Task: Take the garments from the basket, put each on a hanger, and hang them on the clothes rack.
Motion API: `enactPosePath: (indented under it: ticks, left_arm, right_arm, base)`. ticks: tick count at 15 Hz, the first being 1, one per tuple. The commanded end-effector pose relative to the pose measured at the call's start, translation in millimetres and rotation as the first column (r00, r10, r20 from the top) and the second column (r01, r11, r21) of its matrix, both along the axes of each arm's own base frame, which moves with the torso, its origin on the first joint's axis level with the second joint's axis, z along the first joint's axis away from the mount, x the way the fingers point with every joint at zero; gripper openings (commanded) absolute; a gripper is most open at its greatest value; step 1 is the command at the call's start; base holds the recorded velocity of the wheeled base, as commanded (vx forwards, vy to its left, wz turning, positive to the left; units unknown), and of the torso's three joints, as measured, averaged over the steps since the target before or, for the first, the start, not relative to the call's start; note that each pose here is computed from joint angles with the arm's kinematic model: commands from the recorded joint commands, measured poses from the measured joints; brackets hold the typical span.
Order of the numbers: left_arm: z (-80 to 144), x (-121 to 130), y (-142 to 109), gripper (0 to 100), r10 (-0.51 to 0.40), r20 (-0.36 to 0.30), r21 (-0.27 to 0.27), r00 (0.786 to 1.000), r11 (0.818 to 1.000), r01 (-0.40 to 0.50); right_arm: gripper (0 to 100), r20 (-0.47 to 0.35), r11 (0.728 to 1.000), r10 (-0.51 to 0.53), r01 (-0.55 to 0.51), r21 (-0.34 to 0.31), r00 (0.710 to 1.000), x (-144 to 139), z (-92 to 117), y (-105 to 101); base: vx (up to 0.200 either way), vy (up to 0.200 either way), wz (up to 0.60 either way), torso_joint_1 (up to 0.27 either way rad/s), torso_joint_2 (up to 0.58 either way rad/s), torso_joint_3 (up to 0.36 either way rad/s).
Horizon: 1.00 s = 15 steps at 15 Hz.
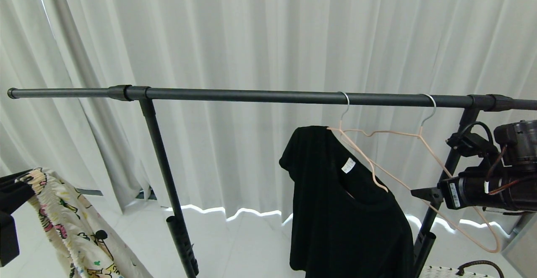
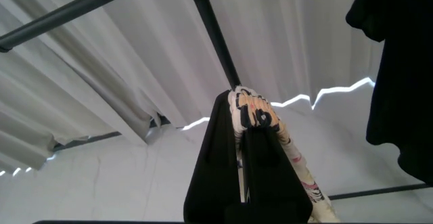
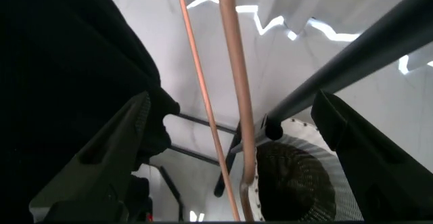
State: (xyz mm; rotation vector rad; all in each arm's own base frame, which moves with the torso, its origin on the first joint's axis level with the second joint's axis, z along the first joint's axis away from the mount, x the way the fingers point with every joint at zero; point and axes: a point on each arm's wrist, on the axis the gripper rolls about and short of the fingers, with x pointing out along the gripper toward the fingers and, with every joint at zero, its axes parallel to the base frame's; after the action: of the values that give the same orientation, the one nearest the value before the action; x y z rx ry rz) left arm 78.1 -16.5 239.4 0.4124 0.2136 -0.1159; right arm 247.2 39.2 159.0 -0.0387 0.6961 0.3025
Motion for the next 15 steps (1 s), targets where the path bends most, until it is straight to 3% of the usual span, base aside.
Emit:
enactPosePath:
  ticks: [1,8,15]
  left_arm:
    - [0,1,0,0,-0.003,-0.003,0.001,1.000,1.000,0.003]
    - [0,0,0,0,-0.003,-0.001,0.000,1.000,1.000,0.003]
    - [-2,-1,0,0,-0.003,-0.003,0.001,1.000,1.000,0.003]
  right_arm:
    - [0,-0.008,1.000,0.002,-0.002,-0.001,1.000,1,-2,0]
    - [0,0.009,1.000,0.001,-0.001,0.000,1.000,-2,2,0]
    - [0,0.103,1.000,-0.002,0.000,0.016,0.995,-20,26,-3]
  base:
    - [0.000,0.000,0.00,0.000,0.00,0.000]
    - [0.000,0.000,0.00,0.000,0.00,0.000]
    - [0.000,0.000,0.00,0.000,0.00,0.000]
